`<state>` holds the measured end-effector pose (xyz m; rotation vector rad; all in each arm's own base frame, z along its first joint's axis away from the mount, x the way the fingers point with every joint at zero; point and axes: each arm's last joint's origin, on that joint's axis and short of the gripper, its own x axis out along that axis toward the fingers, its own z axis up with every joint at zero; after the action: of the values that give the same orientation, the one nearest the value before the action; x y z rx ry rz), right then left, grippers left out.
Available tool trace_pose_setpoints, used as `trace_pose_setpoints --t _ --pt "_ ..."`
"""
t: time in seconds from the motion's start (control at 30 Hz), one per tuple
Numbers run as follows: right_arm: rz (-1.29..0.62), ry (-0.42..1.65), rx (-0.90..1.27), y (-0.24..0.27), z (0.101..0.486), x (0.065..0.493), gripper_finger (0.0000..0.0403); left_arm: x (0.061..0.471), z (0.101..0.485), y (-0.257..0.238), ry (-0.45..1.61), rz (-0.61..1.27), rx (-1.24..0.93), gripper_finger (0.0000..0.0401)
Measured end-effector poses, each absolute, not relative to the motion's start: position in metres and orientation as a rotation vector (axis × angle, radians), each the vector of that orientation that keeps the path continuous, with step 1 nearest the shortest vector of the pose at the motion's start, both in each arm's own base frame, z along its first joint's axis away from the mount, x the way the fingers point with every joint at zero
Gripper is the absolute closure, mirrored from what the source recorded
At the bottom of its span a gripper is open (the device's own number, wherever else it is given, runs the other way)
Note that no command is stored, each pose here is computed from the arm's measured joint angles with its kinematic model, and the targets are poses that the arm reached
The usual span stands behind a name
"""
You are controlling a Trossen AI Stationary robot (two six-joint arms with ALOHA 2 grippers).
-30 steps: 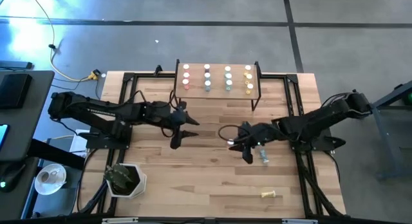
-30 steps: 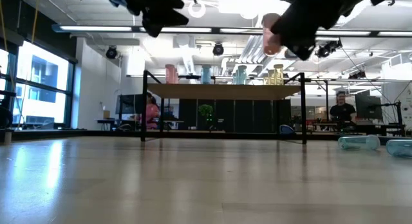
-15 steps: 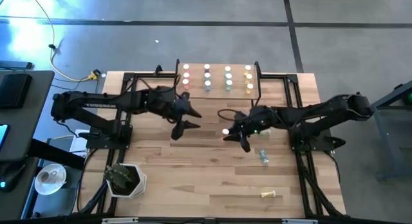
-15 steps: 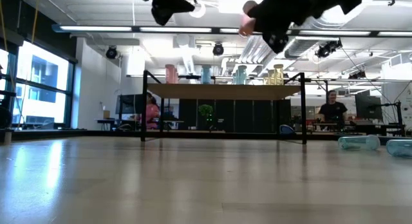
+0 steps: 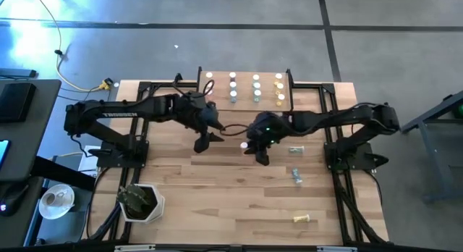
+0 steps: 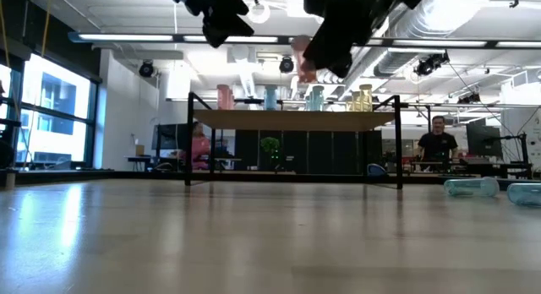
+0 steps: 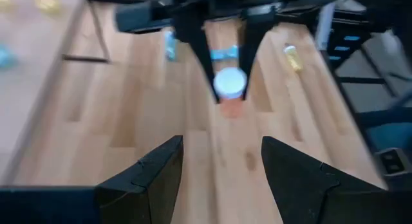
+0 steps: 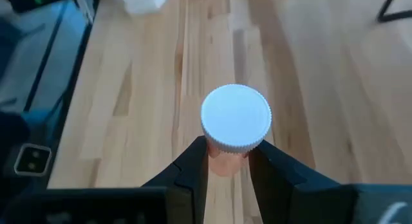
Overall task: Pick and place medicine bottles onto shelf by color
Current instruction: Put the pink pill bottle on the shelf aligned with the other pink pill bottles
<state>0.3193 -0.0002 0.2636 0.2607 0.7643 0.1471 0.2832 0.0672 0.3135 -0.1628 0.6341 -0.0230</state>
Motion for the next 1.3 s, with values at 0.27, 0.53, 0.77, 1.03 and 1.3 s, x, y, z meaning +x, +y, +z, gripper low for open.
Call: trace_pose_setpoints --t 0.27,0.53,0.77,1.03,1.3 --pt "0.228 0.858 0.255 0.003 0.239 0.345 0.0316 0.307 0.284 0.059 0.729 -0.083 -0.223 0.0201" --pt "0.239 0.848 0.241 0.003 0.232 0.354 0.0316 0.327 0.262 0.051 0.763 -0.105 -0.242 0.0201" --pt "0.235 0.815 0.259 0.003 0.235 0.357 0.0316 0.334 0.261 0.042 0.730 -0.134 -0.218 0.0201" --pt "0.301 0.776 0.280 0.009 0.238 0.359 0.0316 0.335 0.261 0.040 0.725 -0.090 -0.192 0.0201" --pt "0.268 0.760 0.280 0.008 0.239 0.361 0.0316 0.334 0.261 0.040 0.736 -0.092 -0.196 0.0201"
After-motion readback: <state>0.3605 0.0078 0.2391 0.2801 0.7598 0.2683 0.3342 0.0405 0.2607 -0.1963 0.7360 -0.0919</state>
